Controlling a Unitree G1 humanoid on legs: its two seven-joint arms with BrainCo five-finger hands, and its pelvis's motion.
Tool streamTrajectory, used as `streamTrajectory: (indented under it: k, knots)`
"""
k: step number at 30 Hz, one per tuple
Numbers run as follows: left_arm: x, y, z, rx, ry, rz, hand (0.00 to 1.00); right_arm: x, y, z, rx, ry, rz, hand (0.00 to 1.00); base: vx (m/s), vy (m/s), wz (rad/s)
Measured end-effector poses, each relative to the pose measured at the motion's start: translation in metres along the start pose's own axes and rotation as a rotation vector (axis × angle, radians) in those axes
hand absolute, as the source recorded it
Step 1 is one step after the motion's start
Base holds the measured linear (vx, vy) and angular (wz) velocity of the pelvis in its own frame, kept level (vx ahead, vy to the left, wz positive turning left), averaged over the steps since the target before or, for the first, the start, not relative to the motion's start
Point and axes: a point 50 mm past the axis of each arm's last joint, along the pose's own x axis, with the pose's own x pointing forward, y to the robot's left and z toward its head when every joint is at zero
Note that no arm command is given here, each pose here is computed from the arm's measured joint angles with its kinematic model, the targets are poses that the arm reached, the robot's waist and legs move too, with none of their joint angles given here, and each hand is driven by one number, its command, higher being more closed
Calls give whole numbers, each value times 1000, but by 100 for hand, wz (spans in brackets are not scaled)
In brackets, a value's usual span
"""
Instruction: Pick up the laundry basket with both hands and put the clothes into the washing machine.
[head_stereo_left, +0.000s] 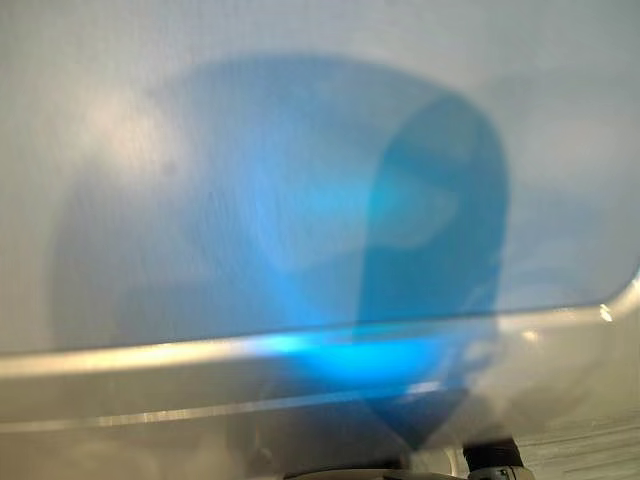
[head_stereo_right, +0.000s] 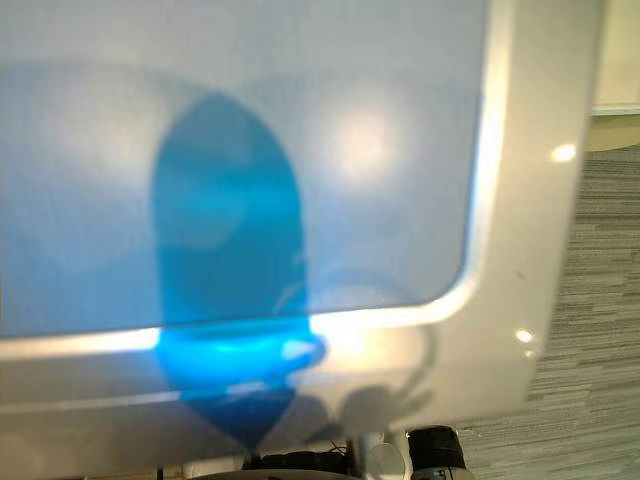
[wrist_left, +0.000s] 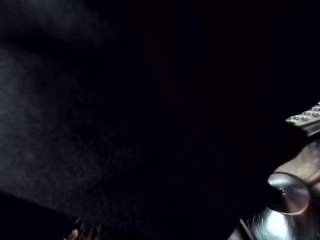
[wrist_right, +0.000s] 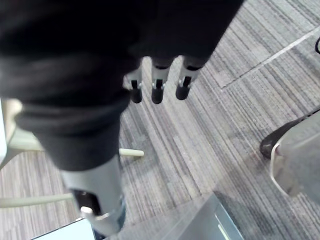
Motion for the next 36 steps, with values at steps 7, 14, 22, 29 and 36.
streamTrajectory:
  k: [7, 14, 22, 29, 36]
  knots:
    - [11, -39, 40, 396, -173, -137, 100, -6, -26, 1, -16, -7, -70, 0, -62, -34, 4]
    - [13, -44, 85, 963, -567, 53, 0, -16, -61, 6, -66, -40, -136, 0, -106, -48, -3]
    - [14, -64, 73, 1273, -582, 18, 0, -16, -55, 2, -62, -26, -112, 0, -26, 12, 7]
    - [26, -47, 76, 1231, -426, 32, 0, -17, -52, -5, -57, 18, -83, 0, -20, -6, -2]
    - [33, -12, 63, 508, -129, 54, 0, -16, -47, -12, -25, 68, -72, 0, -54, 6, -10]
